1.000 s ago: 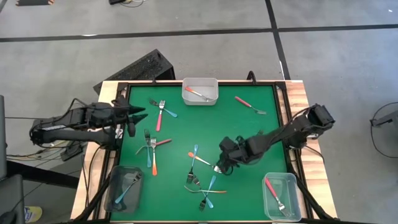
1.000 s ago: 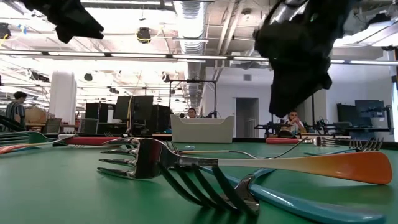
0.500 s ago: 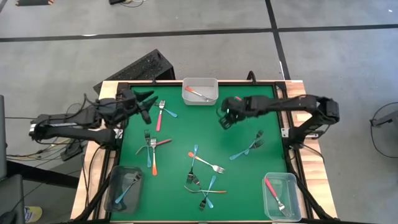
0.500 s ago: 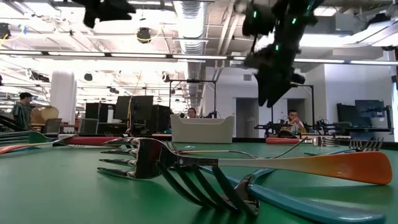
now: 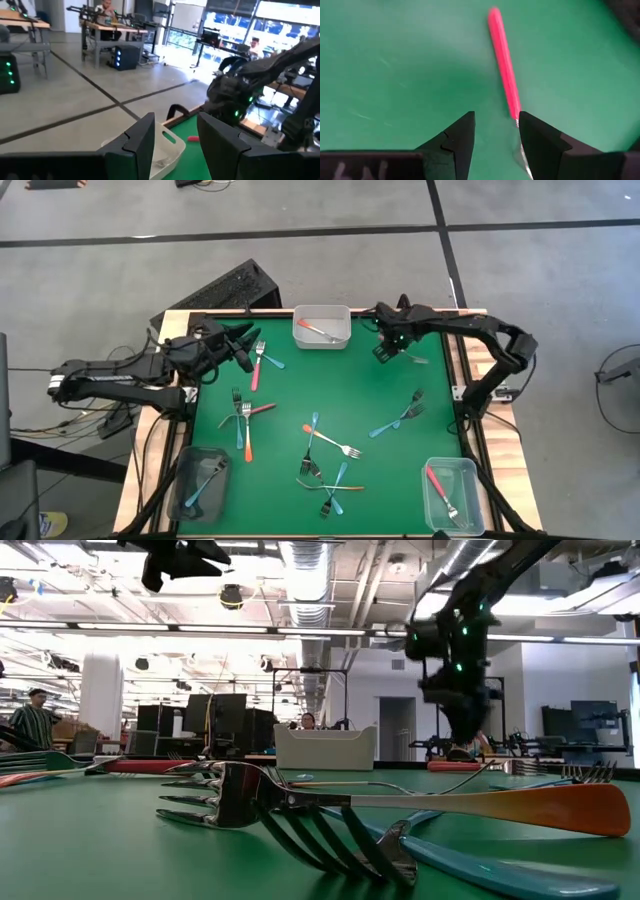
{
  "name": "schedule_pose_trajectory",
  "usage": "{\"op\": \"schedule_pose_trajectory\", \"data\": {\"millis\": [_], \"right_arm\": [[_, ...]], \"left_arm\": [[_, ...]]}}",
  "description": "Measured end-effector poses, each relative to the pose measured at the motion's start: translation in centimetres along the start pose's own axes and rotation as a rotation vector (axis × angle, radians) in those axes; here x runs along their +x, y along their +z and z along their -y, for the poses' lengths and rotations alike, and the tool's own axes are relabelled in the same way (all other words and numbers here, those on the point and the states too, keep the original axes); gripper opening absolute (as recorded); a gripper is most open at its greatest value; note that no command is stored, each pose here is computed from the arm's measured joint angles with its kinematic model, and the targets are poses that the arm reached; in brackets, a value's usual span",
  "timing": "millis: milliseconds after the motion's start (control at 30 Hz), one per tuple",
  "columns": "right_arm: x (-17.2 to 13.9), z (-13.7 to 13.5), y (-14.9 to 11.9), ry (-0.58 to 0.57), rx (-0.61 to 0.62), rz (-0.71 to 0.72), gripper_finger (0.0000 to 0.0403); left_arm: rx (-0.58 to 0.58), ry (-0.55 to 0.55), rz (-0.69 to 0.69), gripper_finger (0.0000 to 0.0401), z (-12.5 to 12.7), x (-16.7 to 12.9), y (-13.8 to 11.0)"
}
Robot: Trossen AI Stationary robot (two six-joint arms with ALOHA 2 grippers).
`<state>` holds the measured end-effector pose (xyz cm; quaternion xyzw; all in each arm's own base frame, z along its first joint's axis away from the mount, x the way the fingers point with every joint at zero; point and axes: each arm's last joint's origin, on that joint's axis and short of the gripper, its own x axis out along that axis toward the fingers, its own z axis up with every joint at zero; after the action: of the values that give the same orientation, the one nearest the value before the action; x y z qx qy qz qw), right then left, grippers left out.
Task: Sort silverware by color (type)
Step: Put the pink fork into the transparent bin
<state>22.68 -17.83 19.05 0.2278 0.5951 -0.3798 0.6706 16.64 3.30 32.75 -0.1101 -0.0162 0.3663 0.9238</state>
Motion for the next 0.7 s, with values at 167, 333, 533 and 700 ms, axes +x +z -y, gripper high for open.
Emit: {"op": "schedule_pose_trajectory", "data": {"millis": [167, 333, 533, 700], "right_arm": [[1.8, 1.3, 0.0, -0.015, -0.072, -0.108, 0.0180], [3.6, 1.5, 0.4, -0.006, -0.123, -0.149, 0.0179], [5.0, 1.3, 0.7, -0.053, -0.133, -0.162, 0.0158], [4.6, 1.2, 0.5, -0.009, -0.081, -0.165, 0.0095]], "left_arm": [[0.020, 0.021, -0.022, 0.0135, -0.1, 0.1, -0.3], [0.023, 0.053, -0.041, 0.0135, -0.2, 0.5, -0.7], [-0.072, 0.042, -0.046, 0.0135, -0.7, 0.7, -0.5], [-0.074, -0.025, -0.073, 0.0135, -1.0, 0.3, -0.3]]}}
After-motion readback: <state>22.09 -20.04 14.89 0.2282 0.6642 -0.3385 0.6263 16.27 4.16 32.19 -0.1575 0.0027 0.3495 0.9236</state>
